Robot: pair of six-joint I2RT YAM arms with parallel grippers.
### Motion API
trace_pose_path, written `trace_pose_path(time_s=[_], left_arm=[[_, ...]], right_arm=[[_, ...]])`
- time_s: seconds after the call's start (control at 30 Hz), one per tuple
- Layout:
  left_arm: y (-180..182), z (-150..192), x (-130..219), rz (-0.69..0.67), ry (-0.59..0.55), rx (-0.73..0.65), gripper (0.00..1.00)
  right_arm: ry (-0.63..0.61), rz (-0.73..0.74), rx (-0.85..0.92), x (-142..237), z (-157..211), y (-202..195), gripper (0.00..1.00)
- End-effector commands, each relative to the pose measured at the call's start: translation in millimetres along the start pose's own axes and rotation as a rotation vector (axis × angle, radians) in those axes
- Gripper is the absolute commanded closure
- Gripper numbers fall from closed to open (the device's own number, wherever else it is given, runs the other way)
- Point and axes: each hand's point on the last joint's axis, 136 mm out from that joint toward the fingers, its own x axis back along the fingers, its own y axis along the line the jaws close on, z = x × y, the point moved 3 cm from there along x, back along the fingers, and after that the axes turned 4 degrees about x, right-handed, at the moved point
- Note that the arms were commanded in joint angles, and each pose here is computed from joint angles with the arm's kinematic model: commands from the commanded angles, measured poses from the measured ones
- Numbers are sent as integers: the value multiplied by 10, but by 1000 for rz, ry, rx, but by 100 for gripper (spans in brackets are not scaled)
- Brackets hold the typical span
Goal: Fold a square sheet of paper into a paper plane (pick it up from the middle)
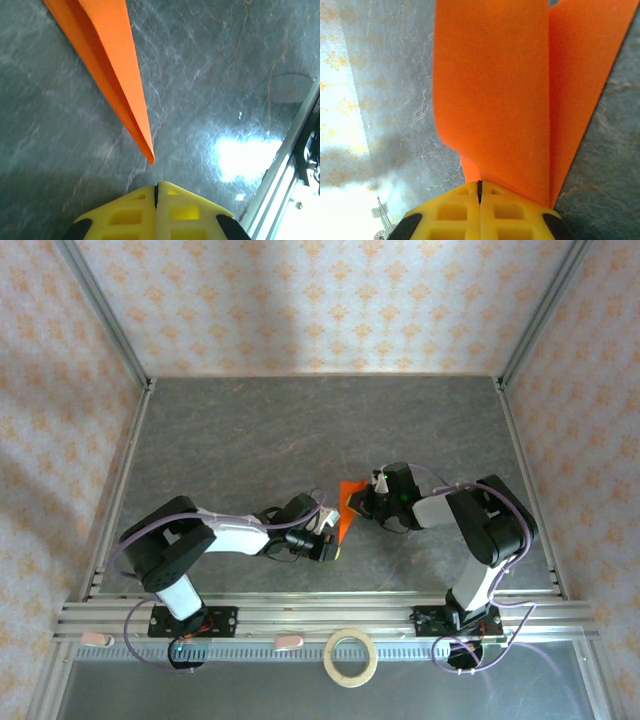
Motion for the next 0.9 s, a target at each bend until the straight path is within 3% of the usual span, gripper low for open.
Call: trace_pose_path(time_s=[0.0, 0.23, 0.43, 0.67, 0.87], left_arm=[[-166, -167, 161, 31, -83, -14, 100], [-316, -758, 183, 100, -229, 29, 100], [-221, -996, 14, 89, -244, 56, 100], [-19, -979, -244, 35, -190, 83, 100], [288, -711, -313, -72, -127, 120, 100]], right_arm=[[4, 264, -79, 14, 185, -624, 100], [3, 256, -86, 15, 193, -620, 100], [7, 254, -86, 15, 203, -618, 100], [2, 251, -90, 15, 197, -612, 100], [4, 254, -90, 16, 201, -622, 100]])
